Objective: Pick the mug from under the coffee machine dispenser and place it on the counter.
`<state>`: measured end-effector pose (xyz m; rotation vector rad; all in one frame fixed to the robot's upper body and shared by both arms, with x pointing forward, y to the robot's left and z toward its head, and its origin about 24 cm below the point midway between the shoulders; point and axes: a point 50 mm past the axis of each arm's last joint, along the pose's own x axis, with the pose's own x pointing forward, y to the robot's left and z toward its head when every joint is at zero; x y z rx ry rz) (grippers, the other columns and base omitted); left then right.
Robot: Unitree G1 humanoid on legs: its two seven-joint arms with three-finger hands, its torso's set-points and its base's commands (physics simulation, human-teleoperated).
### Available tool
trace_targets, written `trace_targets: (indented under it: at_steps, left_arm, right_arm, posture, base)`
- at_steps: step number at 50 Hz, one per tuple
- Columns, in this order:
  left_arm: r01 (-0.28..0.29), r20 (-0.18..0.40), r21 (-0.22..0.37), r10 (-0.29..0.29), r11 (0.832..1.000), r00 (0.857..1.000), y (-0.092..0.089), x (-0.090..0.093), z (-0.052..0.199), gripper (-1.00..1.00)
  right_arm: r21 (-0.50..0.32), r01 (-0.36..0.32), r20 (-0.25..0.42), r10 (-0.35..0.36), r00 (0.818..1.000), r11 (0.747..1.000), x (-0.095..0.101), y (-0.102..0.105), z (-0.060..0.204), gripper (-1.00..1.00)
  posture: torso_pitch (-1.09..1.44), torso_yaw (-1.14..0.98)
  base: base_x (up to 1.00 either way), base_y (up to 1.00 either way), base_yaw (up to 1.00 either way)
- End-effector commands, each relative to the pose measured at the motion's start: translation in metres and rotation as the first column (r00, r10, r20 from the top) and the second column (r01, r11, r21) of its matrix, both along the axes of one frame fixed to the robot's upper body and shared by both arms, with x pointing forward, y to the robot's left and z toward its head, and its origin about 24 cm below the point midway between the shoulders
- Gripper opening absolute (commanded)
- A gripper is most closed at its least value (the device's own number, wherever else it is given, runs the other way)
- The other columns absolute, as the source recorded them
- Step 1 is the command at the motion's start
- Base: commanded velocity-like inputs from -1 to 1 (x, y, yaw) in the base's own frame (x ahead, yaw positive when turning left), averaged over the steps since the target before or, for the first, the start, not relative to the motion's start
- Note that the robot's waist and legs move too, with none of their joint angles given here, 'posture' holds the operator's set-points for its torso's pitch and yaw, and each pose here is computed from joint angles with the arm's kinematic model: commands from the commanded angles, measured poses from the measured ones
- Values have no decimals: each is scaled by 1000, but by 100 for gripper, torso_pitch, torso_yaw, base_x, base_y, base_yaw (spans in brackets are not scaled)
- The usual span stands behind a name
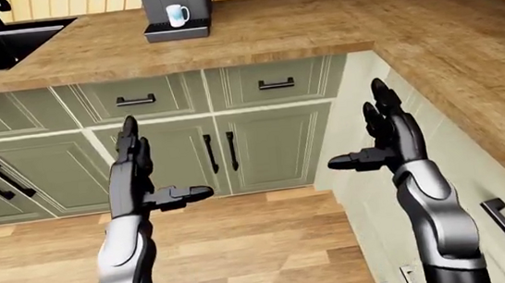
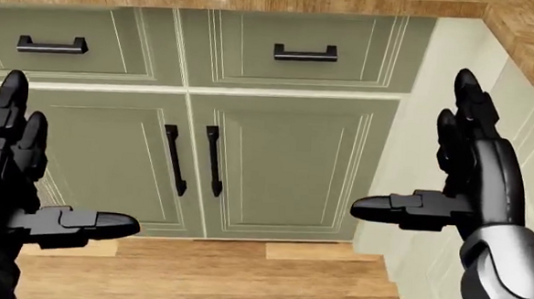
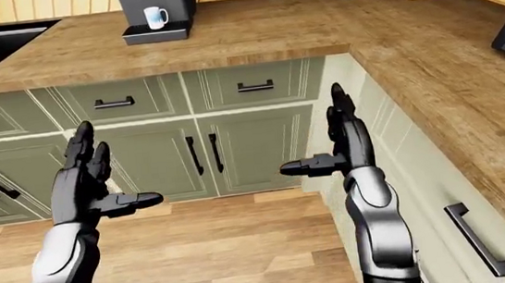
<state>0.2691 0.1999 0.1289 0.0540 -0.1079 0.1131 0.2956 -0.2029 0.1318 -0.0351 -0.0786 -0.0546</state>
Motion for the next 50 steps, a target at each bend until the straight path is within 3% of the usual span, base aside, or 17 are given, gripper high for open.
trace_targets:
  at_steps: [1,30,50]
  left_arm:
    - [-5,92,16,3,1000,996,1,0,21,100]
    - [-102,190,16,97,995,977,35,-1,80,100]
    - [-125,232,25,116,992,966,46,-4,106,100]
  right_arm:
    - [-8,-2,94,3,996,1000,1,-2,24,100]
    - [-34,77,182,-70,981,996,16,-37,79,100]
    - [-66,81,228,-64,972,994,16,-40,97,100]
  posture:
    - [0,0]
    - [0,0]
    - [0,0]
  base:
    - [0,0,0]
    - [0,0,0]
    - [3,0,0]
